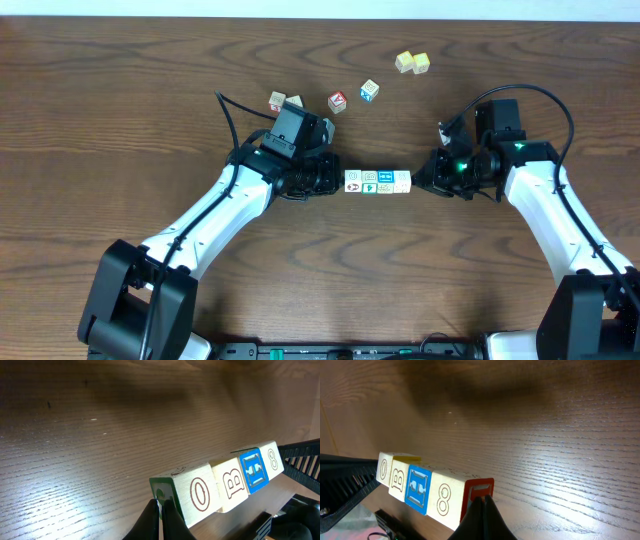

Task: Lift 4 blocks

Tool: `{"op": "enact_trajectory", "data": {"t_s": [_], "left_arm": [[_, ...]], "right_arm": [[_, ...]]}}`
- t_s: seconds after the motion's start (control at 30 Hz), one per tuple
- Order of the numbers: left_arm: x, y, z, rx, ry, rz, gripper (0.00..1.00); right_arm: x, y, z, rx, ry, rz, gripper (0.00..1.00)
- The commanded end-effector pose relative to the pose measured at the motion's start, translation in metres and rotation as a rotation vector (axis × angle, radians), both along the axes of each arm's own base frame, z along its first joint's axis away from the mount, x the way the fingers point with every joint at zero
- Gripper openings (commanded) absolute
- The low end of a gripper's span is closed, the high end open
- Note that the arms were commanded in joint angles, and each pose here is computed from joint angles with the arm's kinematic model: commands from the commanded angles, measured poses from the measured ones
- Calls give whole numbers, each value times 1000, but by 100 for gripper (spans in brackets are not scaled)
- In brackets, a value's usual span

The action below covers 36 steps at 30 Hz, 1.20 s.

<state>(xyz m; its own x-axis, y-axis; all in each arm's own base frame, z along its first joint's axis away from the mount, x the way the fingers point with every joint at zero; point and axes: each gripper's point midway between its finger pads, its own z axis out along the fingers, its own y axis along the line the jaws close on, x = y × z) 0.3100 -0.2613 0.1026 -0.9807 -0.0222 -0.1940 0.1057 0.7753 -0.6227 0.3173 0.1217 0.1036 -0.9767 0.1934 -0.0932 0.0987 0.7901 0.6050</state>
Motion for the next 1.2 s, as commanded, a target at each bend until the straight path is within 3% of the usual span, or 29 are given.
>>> {"op": "enact_trajectory", "data": {"t_s": [0.0, 1.17], "left_arm": [[-25, -32, 26, -154, 30, -130, 7], [-25, -33, 26, -155, 32, -128, 7]], "right_arm": [[-12, 47, 37, 207, -25, 124, 1], [-11, 45, 34, 189, -26, 118, 1]]}}
